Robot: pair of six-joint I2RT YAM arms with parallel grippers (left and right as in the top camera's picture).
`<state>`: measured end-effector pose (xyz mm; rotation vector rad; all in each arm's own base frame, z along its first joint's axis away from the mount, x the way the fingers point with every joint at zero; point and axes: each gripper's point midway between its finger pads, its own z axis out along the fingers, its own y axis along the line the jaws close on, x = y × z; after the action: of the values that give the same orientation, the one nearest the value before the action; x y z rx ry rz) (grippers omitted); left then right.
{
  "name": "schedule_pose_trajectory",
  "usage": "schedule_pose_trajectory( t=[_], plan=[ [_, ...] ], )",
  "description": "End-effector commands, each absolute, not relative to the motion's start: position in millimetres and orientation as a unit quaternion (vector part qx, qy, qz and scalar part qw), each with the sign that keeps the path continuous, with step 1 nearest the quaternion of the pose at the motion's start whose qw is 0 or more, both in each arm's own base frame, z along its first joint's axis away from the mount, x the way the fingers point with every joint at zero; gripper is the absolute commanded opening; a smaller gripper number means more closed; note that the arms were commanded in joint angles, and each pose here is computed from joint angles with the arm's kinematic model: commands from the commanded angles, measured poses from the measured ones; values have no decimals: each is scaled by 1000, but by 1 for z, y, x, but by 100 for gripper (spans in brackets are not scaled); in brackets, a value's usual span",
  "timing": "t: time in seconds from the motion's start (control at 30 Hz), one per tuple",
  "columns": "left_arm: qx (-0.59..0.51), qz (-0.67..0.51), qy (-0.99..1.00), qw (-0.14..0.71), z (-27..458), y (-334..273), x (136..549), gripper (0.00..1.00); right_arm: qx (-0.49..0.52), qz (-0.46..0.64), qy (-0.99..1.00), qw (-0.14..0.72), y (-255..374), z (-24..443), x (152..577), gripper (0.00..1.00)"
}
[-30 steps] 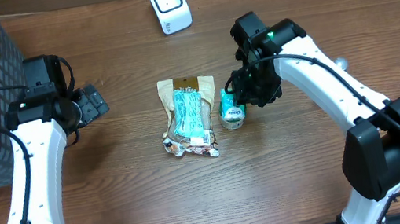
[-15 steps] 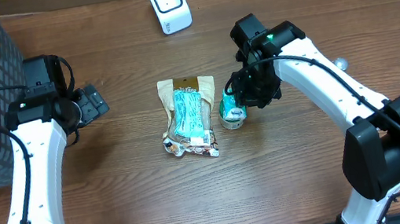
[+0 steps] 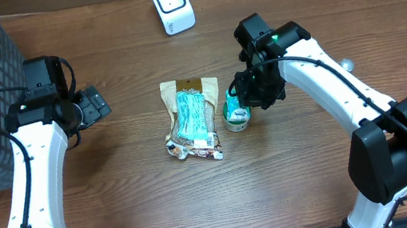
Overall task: Scan the item barcode
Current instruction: 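Move the right gripper over the green wipes pack and close on it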
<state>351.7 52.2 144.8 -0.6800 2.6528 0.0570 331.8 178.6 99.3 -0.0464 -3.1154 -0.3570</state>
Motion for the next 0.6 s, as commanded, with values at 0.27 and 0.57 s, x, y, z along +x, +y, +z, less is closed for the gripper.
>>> schedule_pose_trajectory(
  t=[0.27, 0.57],
  plan=[
    [-237, 24, 948, 211, 152, 53, 354, 100, -12, -114, -993, -15, 178, 101, 337, 30],
    [-237, 24, 948, 211, 152, 53, 354, 100, -12, -114, -993, -15, 178, 92, 336, 20]
  ],
)
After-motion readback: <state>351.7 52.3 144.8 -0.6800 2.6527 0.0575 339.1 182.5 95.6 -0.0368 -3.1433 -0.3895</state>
